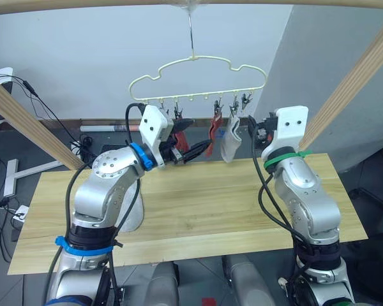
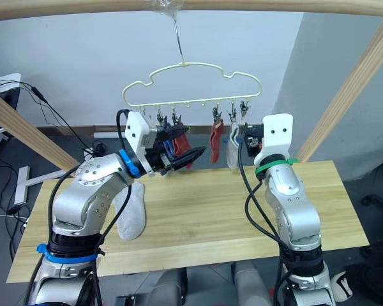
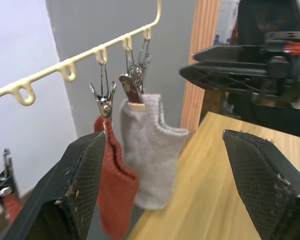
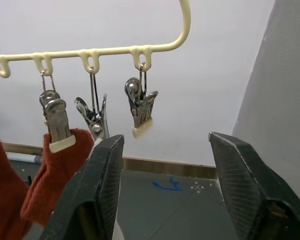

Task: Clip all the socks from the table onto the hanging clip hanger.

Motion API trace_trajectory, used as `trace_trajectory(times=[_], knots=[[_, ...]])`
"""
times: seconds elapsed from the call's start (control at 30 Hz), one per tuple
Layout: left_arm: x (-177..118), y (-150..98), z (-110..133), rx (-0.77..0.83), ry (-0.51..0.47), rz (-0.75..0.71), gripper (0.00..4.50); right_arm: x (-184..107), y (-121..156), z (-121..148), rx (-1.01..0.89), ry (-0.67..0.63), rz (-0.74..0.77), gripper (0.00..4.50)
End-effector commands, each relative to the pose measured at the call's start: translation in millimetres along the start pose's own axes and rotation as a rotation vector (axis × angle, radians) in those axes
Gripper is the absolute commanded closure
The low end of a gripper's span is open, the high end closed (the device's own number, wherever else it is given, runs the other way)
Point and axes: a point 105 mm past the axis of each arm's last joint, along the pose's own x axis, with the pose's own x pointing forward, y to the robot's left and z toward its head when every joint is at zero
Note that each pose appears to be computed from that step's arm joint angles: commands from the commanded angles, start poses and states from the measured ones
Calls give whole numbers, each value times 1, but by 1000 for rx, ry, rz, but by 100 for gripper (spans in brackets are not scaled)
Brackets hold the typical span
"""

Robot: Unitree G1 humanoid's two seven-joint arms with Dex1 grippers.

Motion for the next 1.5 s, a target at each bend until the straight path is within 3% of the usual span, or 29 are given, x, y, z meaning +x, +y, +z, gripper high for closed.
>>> trace_trajectory(times=[0.03,0.23,0.37,1.5], knots=[[-3,-6,17,34,-43,-14,63,5,4,18,4,-80,5,149],[-4,-5,21,41,-49,0,63,14,6,17,14,-89,-3,149],[-6,-4,24,47,-51,6,63,15,6,15,9,-88,-6,242],[0,-6,42,75,-85,-12,63,50,25,14,-22,-101,-3,242]])
